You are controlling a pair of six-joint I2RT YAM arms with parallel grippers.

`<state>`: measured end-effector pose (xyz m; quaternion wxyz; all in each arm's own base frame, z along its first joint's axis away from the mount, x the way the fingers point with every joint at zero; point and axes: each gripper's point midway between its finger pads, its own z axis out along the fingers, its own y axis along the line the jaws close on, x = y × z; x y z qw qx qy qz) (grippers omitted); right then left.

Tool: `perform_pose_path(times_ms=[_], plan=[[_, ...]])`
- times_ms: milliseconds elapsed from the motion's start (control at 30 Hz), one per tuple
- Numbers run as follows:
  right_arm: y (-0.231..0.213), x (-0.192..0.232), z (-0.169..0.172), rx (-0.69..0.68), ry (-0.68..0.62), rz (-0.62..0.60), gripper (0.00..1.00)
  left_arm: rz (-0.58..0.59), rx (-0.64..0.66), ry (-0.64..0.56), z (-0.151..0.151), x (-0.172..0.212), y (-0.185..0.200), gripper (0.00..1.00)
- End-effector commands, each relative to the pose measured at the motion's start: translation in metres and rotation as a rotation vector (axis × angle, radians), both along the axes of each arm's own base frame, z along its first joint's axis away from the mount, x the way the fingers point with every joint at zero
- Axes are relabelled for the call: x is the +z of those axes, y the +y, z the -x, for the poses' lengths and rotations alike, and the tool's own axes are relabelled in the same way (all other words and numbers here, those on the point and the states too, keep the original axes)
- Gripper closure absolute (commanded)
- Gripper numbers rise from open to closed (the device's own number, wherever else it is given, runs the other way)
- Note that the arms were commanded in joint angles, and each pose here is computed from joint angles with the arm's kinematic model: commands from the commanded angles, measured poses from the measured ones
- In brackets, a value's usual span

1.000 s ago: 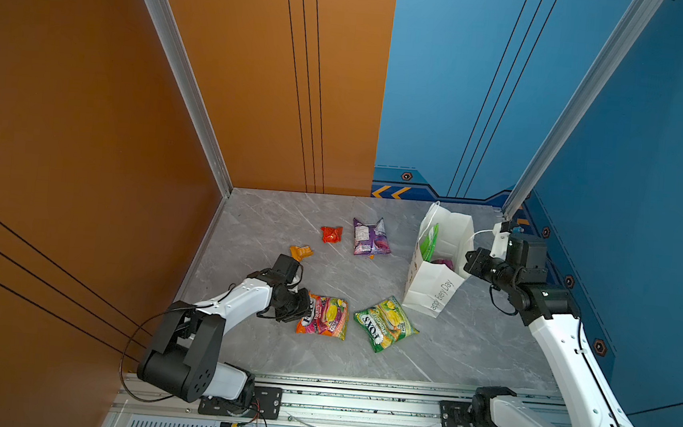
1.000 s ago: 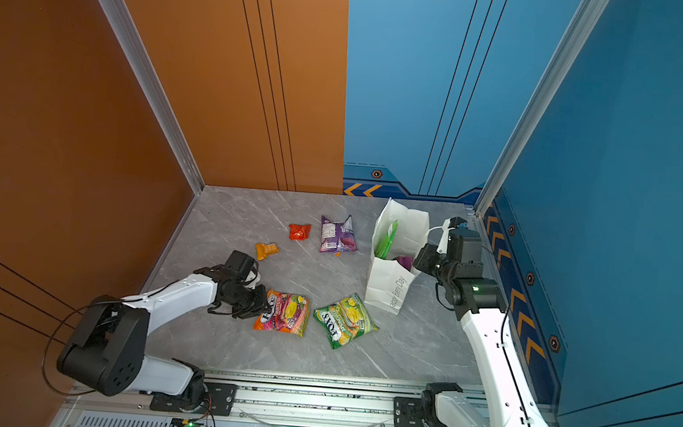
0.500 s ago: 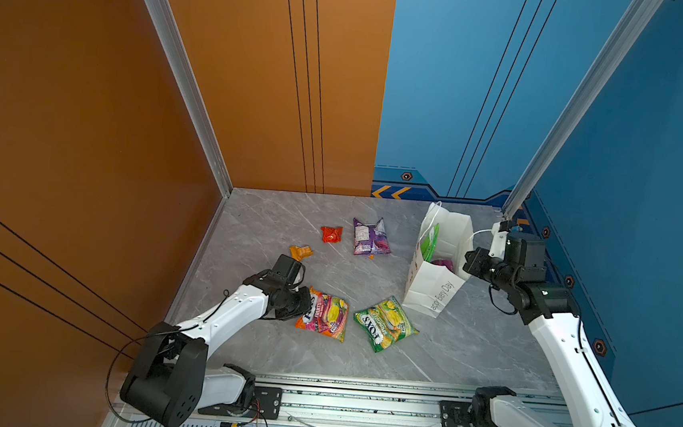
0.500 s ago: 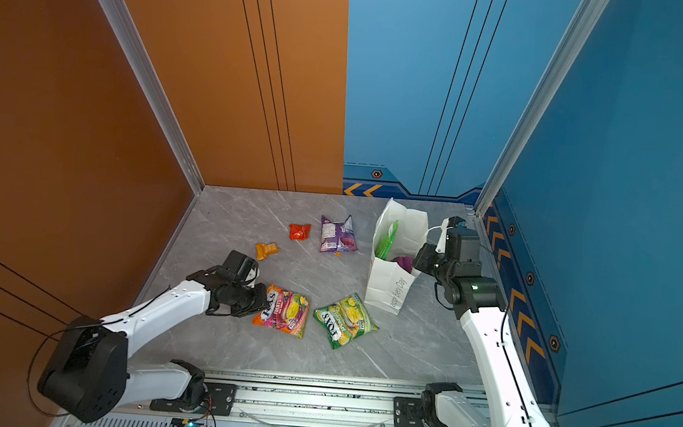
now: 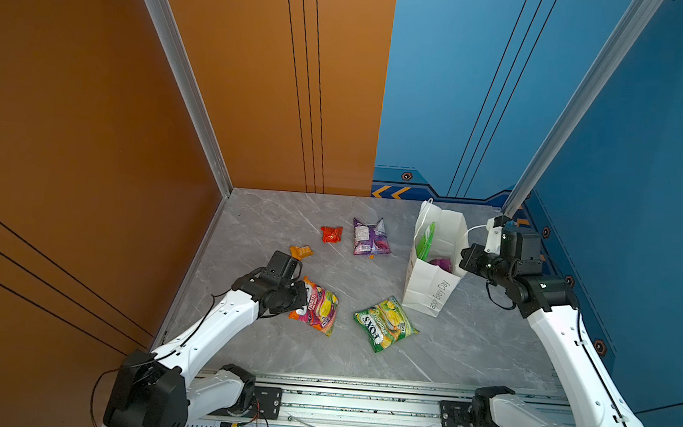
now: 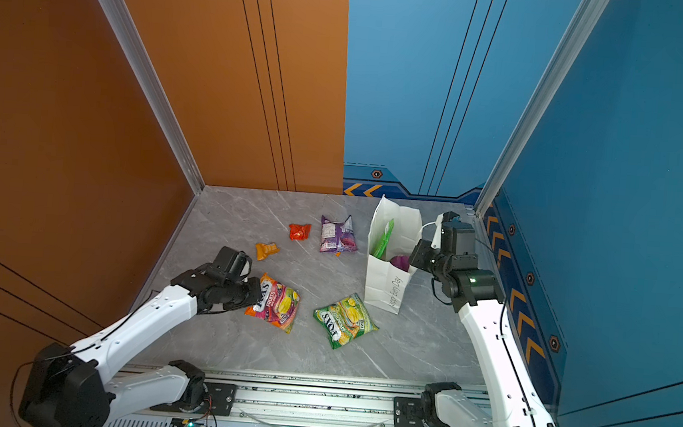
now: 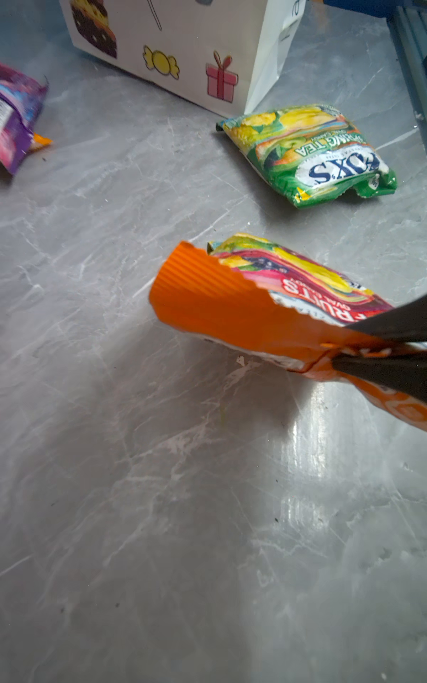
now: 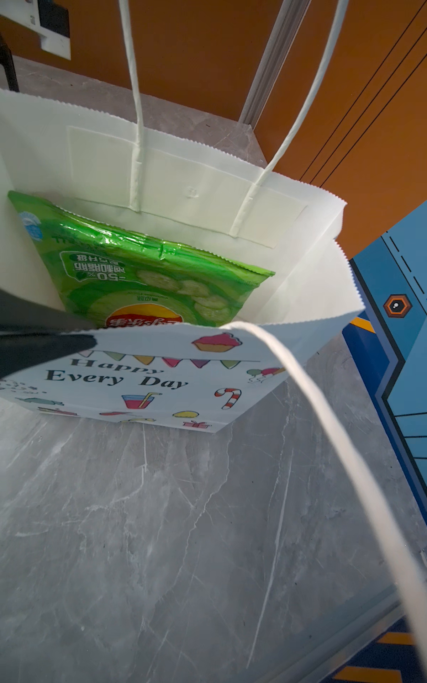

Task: Place the snacks into the paper bag
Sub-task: 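Close the left gripper on the top edge of the orange Fox's pack, then lift the orange Fox's pack with the left gripper toward the paper bag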

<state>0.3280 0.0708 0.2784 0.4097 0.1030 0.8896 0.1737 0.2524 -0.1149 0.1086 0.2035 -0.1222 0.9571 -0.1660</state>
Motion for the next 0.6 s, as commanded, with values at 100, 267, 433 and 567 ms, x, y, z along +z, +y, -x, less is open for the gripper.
perform_pose_path(times_ms=[100, 267, 433, 567], plan=[[0.02, 0.032, -0.006, 0.043, -0.071, 0.051, 1.0, -0.061, 0.023, -0.168, -0.012, 0.051, 0.015, 1.0], [0.038, 0.035, -0.007, 0.084, -0.079, 0.07, 1.0, -0.061, 0.034, -0.205, -0.014, 0.069, 0.019, 1.0], [0.051, 0.037, -0.003, 0.124, -0.091, 0.091, 1.0, -0.026, 0.041, -0.226, -0.017, 0.09, 0.018, 1.0], [0.055, 0.04, 0.001, 0.134, -0.105, 0.097, 1.0, 0.015, 0.032, -0.267, -0.019, 0.118, 0.013, 1.0]])
